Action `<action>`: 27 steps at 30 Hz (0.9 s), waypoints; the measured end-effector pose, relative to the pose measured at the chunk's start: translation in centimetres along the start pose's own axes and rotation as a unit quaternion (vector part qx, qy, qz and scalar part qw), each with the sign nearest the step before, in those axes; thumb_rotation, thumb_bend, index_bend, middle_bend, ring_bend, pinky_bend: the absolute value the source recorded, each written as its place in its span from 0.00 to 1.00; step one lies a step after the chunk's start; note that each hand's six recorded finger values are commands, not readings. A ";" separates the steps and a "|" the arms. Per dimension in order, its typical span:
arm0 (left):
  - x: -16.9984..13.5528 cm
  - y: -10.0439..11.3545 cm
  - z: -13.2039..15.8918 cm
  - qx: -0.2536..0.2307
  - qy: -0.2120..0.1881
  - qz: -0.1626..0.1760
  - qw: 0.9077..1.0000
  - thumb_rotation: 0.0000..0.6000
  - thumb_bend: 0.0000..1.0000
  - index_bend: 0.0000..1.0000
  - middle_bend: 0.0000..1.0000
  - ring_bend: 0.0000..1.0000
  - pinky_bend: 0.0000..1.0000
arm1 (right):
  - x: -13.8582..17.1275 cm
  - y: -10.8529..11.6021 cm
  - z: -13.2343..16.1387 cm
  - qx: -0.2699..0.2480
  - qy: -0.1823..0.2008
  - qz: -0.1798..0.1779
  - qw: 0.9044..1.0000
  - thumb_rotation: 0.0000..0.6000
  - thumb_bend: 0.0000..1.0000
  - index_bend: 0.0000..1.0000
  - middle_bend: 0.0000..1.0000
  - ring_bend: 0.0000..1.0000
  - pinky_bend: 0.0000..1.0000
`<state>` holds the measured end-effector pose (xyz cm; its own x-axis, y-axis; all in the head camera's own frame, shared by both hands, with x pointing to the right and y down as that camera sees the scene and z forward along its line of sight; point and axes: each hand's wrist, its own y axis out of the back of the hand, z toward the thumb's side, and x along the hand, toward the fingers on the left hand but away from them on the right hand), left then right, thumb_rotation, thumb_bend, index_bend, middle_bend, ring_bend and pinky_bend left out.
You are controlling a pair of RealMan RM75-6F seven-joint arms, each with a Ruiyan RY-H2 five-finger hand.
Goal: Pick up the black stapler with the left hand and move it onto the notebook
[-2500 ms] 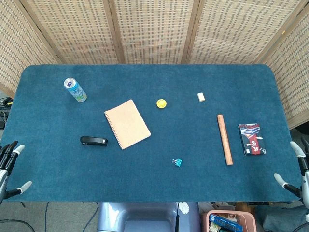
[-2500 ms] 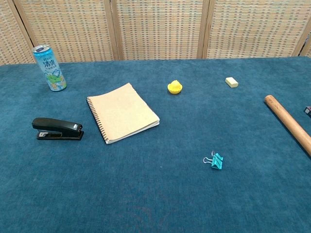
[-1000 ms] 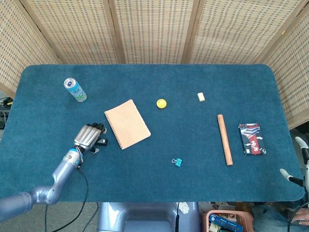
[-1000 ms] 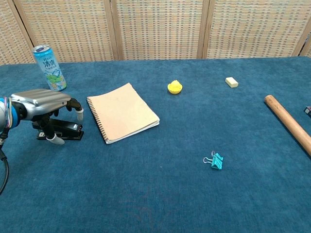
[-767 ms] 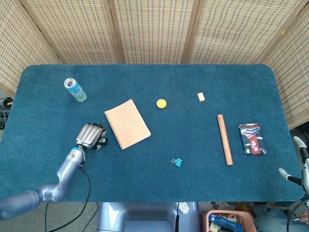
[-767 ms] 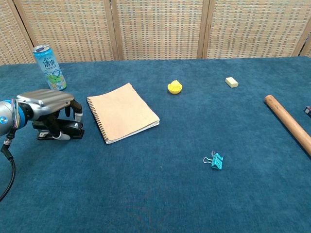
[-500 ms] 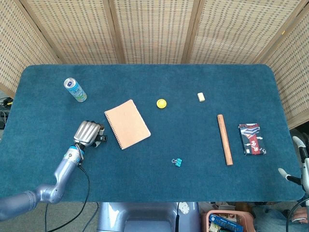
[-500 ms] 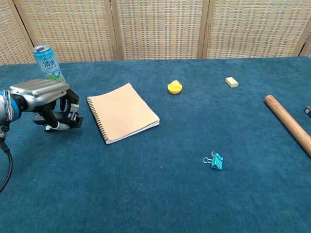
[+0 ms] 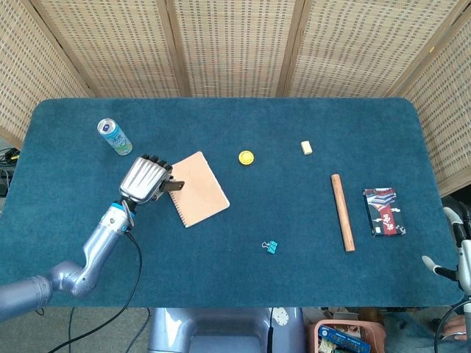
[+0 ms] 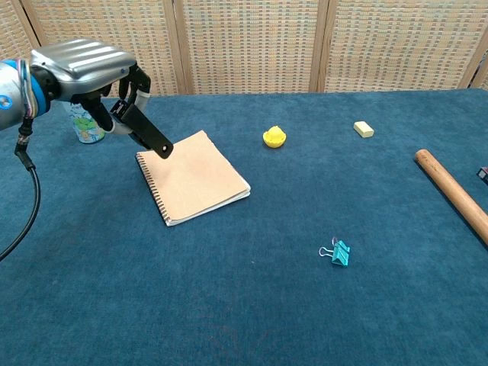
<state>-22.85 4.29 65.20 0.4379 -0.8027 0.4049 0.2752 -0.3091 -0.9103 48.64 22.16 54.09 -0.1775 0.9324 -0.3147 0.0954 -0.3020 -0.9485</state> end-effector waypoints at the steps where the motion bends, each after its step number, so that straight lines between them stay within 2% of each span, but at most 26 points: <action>1: 0.5 0.3 0.3 0.028 -0.004 0.005 1.000 1.00 0.35 0.62 0.53 0.43 0.46 | 0.0 0.0 -0.1 0.000 -0.002 0.000 1.000 1.00 0.00 0.00 0.00 0.00 0.00; 6: 2.5 0.1 1.2 0.144 -0.012 0.016 0.989 1.00 0.39 0.65 0.55 0.43 0.47 | -0.2 -0.1 -0.6 -0.002 -0.010 0.003 1.000 1.00 0.00 0.00 0.00 0.00 0.00; 10: 3.5 -0.1 0.9 0.207 -0.004 0.035 0.978 1.00 0.42 0.67 0.56 0.44 0.48 | -0.2 -0.2 -0.8 -0.003 -0.012 0.007 1.000 1.00 0.00 0.00 0.00 0.00 0.00; 14: 4.5 -0.7 0.8 0.255 0.001 0.037 0.966 1.00 0.42 0.67 0.56 0.44 0.48 | -0.2 -0.2 -0.7 -0.003 -0.011 0.007 1.000 1.00 0.00 0.00 0.00 0.00 0.00; 24: 5.0 -3.5 4.5 0.282 -0.035 0.023 0.958 1.00 0.42 0.67 0.56 0.44 0.48 | -0.2 -0.1 -0.9 -0.006 -0.014 0.008 1.000 1.00 0.00 0.00 0.00 0.00 0.00; 26: 5.0 -3.9 5.2 0.282 -0.040 0.020 0.958 1.00 0.41 0.66 0.54 0.44 0.48 | -0.2 -0.1 -1.0 -0.006 -0.014 0.008 1.000 1.00 0.00 0.00 0.00 0.00 0.00; 27: 4.9 -4.0 5.6 0.280 -0.043 0.020 0.959 1.00 0.38 0.65 0.51 0.44 0.47 | -0.2 0.0 -1.0 -0.006 -0.015 0.007 1.000 1.00 0.00 0.00 0.00 0.00 0.00</action>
<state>-16.99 4.41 71.29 0.5195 -0.7559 0.3984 0.6633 0.0629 -0.7457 49.66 22.16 54.23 -0.2051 0.9216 -0.3296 0.1092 -0.3131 -0.9434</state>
